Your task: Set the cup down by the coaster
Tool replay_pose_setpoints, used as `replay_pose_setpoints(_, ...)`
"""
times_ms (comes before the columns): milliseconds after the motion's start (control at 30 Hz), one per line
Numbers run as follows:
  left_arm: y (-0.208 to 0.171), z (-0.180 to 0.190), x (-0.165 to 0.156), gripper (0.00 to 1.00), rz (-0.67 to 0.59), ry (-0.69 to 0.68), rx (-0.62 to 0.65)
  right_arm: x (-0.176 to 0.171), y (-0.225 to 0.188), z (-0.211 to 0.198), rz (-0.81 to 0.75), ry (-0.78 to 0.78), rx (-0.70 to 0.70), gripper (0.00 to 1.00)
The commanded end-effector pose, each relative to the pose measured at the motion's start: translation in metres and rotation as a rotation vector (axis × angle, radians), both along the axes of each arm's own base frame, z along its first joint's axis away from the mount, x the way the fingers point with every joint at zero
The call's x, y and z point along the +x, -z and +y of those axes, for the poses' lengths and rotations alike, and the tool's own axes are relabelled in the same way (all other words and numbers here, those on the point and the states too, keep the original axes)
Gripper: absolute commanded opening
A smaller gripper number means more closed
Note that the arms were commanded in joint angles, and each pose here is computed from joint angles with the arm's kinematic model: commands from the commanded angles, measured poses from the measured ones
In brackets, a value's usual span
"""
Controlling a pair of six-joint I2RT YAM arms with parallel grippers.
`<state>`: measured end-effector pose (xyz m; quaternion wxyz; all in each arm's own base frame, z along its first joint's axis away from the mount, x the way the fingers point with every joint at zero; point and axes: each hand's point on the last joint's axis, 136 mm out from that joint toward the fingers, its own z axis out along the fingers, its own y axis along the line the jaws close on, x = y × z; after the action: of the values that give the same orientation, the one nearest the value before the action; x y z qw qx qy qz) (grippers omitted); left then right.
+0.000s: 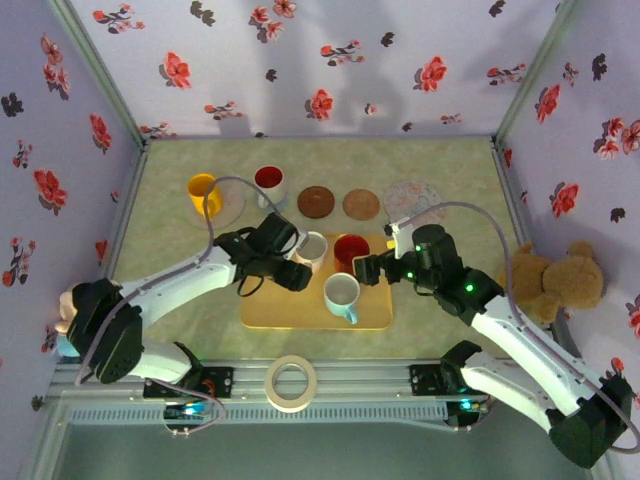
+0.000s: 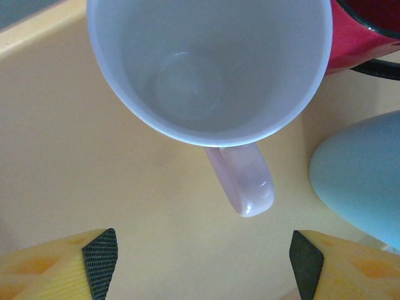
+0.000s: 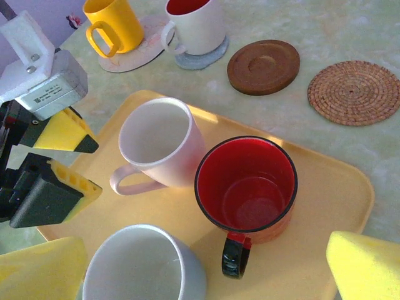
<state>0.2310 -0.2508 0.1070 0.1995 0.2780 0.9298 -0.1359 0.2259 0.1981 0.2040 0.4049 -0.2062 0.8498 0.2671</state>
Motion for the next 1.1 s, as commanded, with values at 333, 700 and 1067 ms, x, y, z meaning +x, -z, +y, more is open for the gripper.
replay_pose_setpoints(333, 0.006, -0.023, 0.004, 0.71, 0.061, 0.016, -0.006, -0.002, 0.009, 0.000, 0.023, 0.004, 0.000, 0.99)
replay_pose_setpoints(700, 0.017, -0.031, 0.012, 0.65, 0.082, 0.014, 0.016, 0.002, 0.010, 0.002, 0.026, 0.008, -0.006, 0.99)
replay_pose_setpoints(1067, 0.026, -0.037, 0.018, 0.57, 0.094, 0.023, 0.043, 0.006, 0.013, 0.005, 0.032, 0.001, -0.022, 0.99)
